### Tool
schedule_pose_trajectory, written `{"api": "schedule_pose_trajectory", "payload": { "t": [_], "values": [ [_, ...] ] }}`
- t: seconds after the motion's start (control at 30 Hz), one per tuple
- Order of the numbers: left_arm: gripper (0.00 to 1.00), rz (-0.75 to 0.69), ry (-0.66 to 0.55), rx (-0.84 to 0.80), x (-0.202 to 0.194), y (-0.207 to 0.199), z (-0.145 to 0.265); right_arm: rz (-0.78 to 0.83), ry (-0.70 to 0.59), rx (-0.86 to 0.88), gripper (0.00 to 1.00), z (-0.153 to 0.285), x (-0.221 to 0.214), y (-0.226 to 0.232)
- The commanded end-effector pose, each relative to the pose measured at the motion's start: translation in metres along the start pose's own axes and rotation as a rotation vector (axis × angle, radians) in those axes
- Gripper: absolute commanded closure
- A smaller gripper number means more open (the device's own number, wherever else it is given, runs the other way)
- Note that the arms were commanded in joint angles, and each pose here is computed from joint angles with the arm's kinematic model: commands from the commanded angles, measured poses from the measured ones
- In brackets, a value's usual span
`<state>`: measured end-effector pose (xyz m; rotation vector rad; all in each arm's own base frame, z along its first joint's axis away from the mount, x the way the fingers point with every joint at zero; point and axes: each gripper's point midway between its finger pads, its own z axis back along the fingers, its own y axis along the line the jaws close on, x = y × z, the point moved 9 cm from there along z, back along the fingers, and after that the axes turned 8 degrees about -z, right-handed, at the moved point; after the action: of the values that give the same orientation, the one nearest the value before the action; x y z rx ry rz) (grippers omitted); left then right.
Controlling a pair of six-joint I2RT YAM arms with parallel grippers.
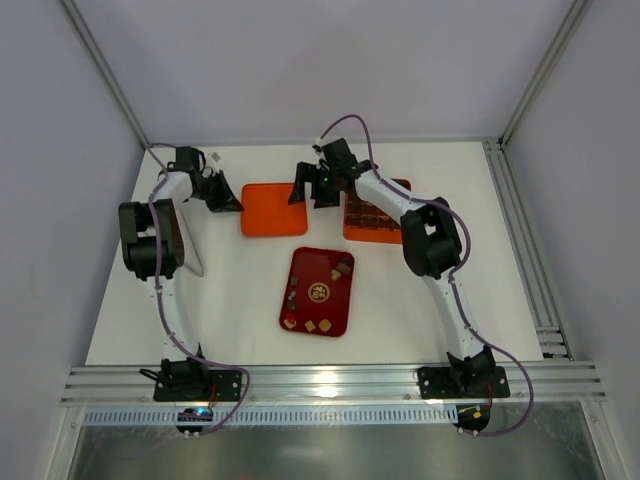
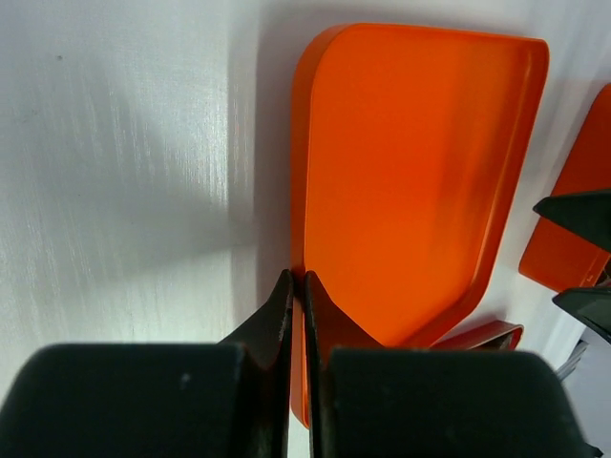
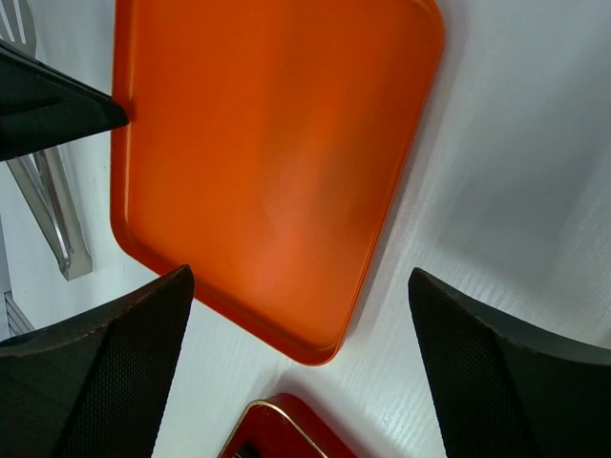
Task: Pack the chocolate
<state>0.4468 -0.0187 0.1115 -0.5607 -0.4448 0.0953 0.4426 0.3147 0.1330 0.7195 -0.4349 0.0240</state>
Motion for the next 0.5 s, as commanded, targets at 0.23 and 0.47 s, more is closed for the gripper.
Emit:
{"api": "schedule_pose_trajectory", "payload": {
  "t": [0.23,0.47],
  "values": [
    [1.0,-0.007,-0.111,-0.113,0.019,-0.02,0.041,-0.022,-0.047,0.01,0.07,-0.002,0.01,0.01],
    [1.0,0.002,-0.123,-0.154,0.021,-0.026,0.046,-0.071,-0.04,0.077,0.08,-0.005,0.01,0.018]
  ]
}}
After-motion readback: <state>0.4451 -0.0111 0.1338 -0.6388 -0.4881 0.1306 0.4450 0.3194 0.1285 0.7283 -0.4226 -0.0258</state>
